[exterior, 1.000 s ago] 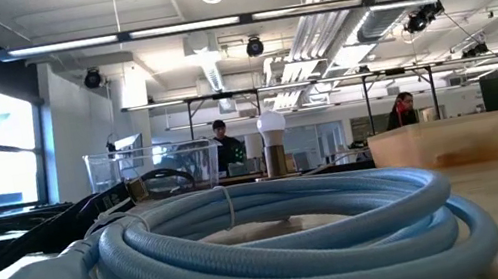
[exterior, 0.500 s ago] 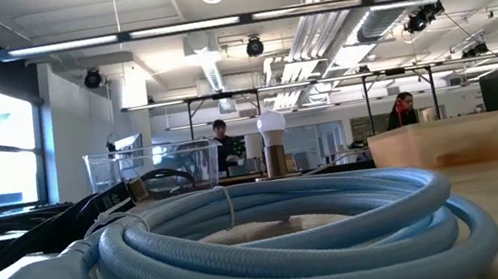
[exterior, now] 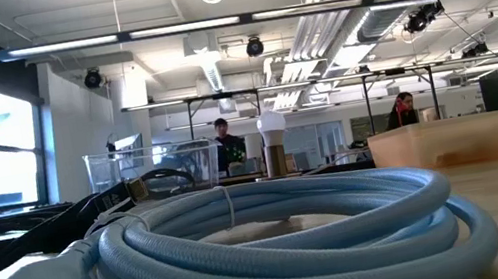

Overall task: Pick & Place USB Port
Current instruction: Put the black USB cable into the transparent bin

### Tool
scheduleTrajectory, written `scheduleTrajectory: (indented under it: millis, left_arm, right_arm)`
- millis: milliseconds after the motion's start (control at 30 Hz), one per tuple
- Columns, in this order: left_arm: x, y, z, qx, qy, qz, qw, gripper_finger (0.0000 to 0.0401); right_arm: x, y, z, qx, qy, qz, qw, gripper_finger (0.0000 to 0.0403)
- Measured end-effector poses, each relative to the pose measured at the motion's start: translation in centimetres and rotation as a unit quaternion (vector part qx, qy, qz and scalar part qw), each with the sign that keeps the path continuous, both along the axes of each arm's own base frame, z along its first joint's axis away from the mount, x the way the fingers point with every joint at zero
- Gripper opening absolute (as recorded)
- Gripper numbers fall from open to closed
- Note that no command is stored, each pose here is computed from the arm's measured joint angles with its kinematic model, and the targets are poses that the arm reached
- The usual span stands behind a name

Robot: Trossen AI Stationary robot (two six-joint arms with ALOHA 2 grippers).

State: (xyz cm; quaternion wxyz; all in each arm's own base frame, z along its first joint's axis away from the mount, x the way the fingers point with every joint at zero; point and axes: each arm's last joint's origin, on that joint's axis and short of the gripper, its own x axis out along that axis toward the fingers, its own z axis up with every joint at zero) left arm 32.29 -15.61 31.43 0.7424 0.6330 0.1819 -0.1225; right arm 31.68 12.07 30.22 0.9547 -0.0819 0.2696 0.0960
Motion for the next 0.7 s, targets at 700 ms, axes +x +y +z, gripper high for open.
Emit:
scheduleTrajectory:
  millis: [700]
  left_arm:
    - [-0.29,0.27,-0.48,0.003,0.015,0.052,0.999,0.0004]
  right_arm:
    - [-0.23,0.11,0.18,-0.08,-0.032,-0.104,0.991,0.0157]
